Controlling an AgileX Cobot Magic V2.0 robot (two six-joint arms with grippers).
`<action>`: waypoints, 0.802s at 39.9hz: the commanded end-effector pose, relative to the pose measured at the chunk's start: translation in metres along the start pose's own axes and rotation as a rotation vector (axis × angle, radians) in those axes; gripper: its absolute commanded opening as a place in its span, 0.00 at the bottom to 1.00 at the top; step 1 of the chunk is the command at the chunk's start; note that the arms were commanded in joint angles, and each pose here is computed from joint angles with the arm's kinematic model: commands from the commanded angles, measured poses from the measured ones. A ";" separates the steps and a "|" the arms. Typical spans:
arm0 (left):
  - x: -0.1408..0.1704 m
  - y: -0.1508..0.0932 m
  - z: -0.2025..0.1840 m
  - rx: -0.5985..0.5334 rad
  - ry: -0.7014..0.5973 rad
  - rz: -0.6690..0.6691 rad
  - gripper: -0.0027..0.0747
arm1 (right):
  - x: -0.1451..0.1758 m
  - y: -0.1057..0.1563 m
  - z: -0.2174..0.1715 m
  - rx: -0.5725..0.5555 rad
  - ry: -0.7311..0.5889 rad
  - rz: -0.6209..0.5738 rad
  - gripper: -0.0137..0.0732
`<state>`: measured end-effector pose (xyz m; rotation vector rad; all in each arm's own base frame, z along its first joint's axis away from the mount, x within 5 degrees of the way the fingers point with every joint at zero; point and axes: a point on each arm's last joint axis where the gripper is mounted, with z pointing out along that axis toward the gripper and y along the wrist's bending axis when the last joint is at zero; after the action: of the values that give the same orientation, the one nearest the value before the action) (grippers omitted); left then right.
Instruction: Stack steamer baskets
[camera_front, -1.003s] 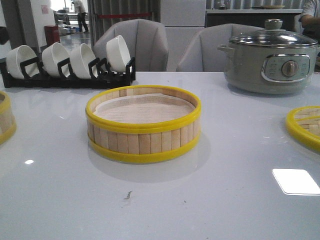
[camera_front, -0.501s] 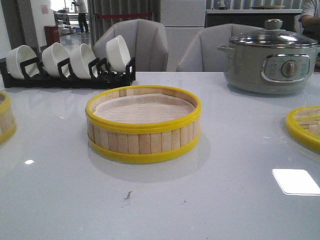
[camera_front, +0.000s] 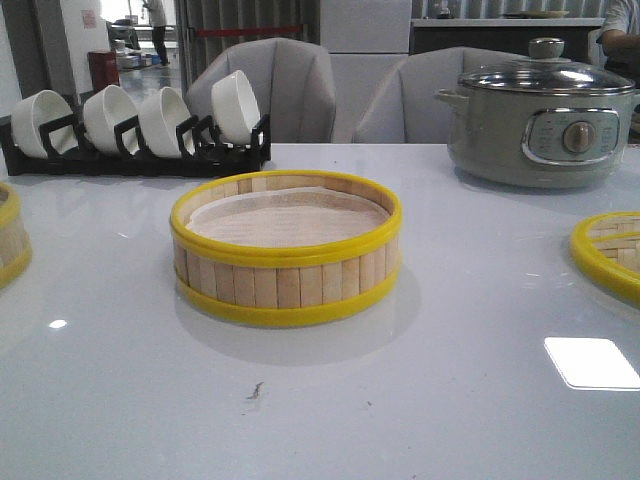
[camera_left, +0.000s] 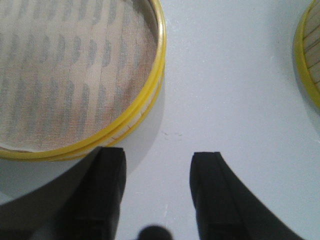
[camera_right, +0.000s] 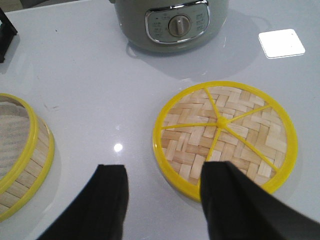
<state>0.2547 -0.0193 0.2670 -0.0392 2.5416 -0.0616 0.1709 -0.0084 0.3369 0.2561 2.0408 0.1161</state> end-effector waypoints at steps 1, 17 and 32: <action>-0.018 -0.002 -0.003 0.018 -0.086 -0.022 0.52 | -0.018 0.003 -0.006 -0.020 -0.117 0.000 0.67; -0.053 -0.006 0.030 0.009 -0.005 -0.020 0.52 | -0.018 0.003 -0.006 -0.020 -0.117 0.000 0.67; -0.061 -0.006 0.083 -0.018 0.105 0.003 0.52 | -0.018 0.003 -0.006 -0.020 -0.117 0.000 0.67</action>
<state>0.3430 -0.0261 0.2148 -0.0399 2.7358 -0.0372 0.1709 -0.0084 0.3369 0.2561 2.0408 0.1161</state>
